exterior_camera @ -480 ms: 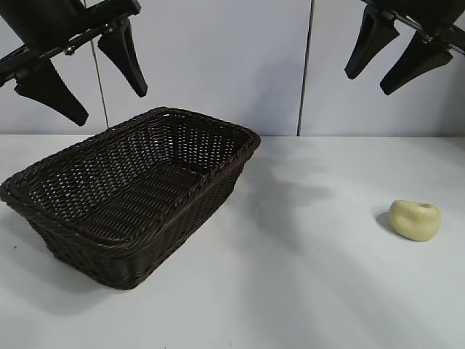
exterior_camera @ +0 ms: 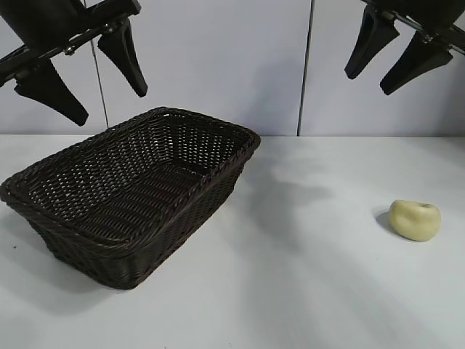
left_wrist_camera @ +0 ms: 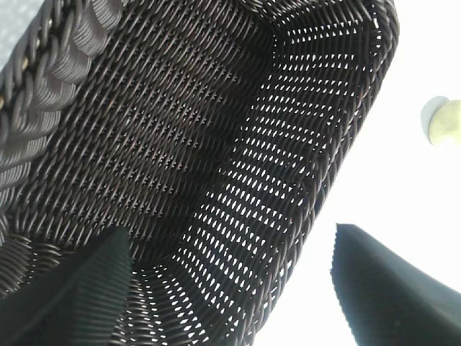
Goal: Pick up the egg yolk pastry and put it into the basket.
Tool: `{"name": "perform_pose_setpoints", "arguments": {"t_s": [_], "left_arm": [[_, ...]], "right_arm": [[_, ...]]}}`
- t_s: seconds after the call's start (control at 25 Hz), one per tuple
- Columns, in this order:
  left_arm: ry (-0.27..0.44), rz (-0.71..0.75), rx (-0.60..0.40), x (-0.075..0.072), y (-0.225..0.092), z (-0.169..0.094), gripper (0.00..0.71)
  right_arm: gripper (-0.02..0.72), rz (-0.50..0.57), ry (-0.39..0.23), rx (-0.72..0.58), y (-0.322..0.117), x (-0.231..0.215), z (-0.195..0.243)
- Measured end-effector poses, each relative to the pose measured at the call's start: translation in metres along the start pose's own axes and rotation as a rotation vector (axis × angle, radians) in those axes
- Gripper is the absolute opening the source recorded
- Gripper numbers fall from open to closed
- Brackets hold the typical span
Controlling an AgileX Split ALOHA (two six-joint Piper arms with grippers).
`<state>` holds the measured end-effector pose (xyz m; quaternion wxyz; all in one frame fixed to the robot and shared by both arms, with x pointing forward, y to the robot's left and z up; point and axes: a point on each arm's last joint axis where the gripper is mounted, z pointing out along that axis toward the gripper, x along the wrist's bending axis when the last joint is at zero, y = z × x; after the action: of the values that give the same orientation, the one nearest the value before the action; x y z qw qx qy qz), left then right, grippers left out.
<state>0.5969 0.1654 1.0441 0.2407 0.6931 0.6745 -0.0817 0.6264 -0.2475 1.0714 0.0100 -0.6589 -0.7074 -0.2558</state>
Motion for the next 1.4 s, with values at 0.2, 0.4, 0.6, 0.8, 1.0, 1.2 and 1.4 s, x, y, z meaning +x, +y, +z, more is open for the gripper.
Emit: {"name": "perform_pose_setpoints", "arguments": {"t_s": [0.2,0.4,0.6,0.8,1.0,1.2,1.4], "left_arm": [[0.0,0.0,0.0,0.0,0.0,0.0,0.561],[0.0,0.0,-0.006,0.0,0.001,0.0,0.561],[-0.003,0.0,-0.045,0.0,0.004,0.0,0.561],[0.0,-0.051,-0.042,0.0,0.004,0.0,0.561],[0.082,-0.072,-0.014,0.003,-0.005,-0.016,0.561],[0.11,-0.047,-0.016,-0.003,-0.018,-0.048,0.561],[0.101,-0.065,-0.049,-0.007,-0.038,-0.072,0.561]], "right_arm": [[0.402,0.0,0.0,-0.001,0.0,0.0,0.0],[0.402,0.0,0.0,-0.001,0.0,0.0,0.0],[0.402,0.0,0.0,-0.001,0.0,0.0,0.0],[0.402,0.0,0.0,-0.001,0.0,0.0,0.0],[0.402,0.0,0.0,-0.001,0.0,0.0,0.0],[0.402,0.0,-0.001,-0.001,0.0,0.0,0.0],[0.402,-0.002,-0.003,-0.002,0.0,0.0,0.0]]}}
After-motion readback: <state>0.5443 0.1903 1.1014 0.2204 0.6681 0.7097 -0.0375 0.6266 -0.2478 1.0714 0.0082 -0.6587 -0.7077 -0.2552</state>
